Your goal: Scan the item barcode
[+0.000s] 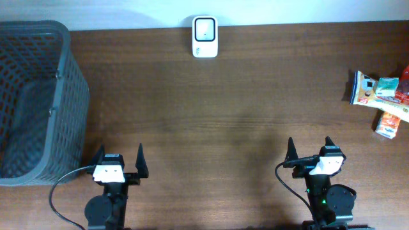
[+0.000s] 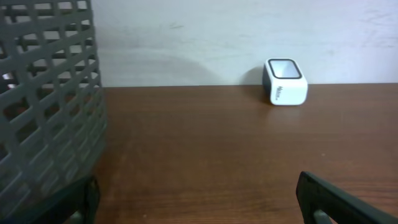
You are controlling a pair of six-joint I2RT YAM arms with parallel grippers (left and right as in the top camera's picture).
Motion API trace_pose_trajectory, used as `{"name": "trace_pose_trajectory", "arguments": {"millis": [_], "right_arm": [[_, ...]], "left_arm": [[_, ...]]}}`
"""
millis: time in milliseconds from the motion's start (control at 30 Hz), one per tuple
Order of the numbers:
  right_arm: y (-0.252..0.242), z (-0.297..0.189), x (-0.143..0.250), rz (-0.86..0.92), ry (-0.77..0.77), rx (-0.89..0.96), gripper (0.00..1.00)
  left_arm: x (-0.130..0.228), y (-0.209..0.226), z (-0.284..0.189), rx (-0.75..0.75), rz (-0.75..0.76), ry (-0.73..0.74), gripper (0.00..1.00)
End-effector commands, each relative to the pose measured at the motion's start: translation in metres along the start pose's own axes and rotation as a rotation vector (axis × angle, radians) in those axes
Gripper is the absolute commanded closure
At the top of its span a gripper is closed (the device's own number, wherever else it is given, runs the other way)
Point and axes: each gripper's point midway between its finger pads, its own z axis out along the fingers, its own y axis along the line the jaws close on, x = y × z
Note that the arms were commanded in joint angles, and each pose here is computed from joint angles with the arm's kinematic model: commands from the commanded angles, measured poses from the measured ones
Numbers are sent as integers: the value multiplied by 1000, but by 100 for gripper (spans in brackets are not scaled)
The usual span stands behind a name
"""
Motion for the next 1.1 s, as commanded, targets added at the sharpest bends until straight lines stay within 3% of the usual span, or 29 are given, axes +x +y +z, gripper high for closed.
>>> {"name": "trace_pose_trajectory", "arguments": {"millis": [0,1067], "right_arm": [[-3,0,3,8,3,15,2],[-3,0,3,8,3,15,2]], "left_arm": [[2,14,0,-78,-29,-1,1],[2,9,0,-53,-22,-2,1]]}}
